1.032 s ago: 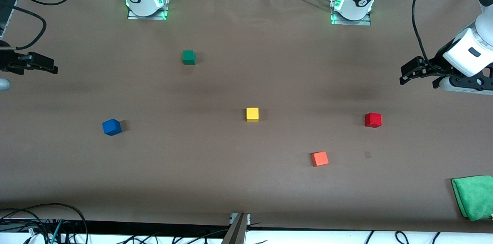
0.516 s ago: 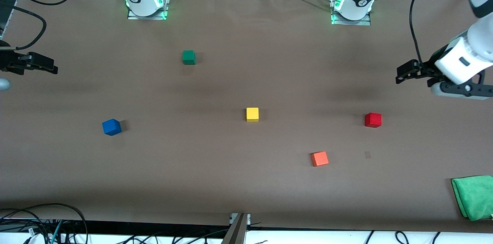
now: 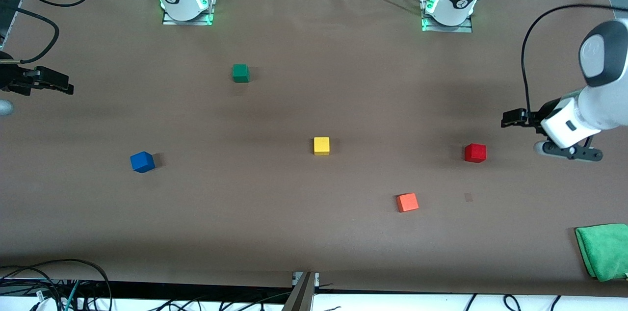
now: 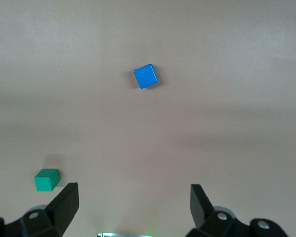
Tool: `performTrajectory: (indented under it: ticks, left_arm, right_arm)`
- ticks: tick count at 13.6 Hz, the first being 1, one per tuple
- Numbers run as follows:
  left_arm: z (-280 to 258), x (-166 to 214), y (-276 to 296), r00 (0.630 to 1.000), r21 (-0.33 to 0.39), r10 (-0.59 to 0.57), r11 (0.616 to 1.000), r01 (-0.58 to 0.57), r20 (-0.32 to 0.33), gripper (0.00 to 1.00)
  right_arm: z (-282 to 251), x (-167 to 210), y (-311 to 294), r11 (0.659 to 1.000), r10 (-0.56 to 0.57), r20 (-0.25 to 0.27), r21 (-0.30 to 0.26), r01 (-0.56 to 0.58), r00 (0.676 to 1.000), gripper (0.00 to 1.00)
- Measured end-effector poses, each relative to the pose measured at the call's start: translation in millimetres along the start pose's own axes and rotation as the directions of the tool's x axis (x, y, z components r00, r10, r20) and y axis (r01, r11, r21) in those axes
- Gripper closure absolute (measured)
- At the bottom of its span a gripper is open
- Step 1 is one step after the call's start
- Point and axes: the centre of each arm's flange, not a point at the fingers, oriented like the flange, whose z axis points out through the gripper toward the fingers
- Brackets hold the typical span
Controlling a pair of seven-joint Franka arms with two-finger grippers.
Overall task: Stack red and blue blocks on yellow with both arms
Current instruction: 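Reach the left gripper down over the red cube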
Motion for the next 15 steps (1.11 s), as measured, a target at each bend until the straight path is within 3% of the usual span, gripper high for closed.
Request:
performTrajectory:
  ticks: [2, 9, 12, 15]
  left_arm:
    - [17, 14, 3, 1.0, 0.004, 0.009, 1.0, -0.009, 0.004, 0.0]
    - [125, 79, -21, 0.989, 0.045, -0.002, 0.999, 0.008, -0.146, 0.0]
    - [158, 69, -21, 0.989, 0.047, -0.005, 0.999, 0.012, -0.146, 0.0]
    - [139, 38, -16, 0.99, 0.04, -0.009, 0.999, 0.015, -0.142, 0.0]
  right_arm:
    - [0, 0, 0, 1.0, 0.0, 0.0, 0.0, 0.0, 1.0, 0.0]
    - [0, 1, 0, 1.0, 0.0, -0.005, -0.001, 0.0, 1.0, 0.01]
    - [4, 4, 0, 1.0, 0.0, -0.003, -0.001, 0.0, 1.0, 0.0]
    - [6, 6, 0, 1.0, 0.0, -0.007, -0.002, 0.0, 1.0, 0.0]
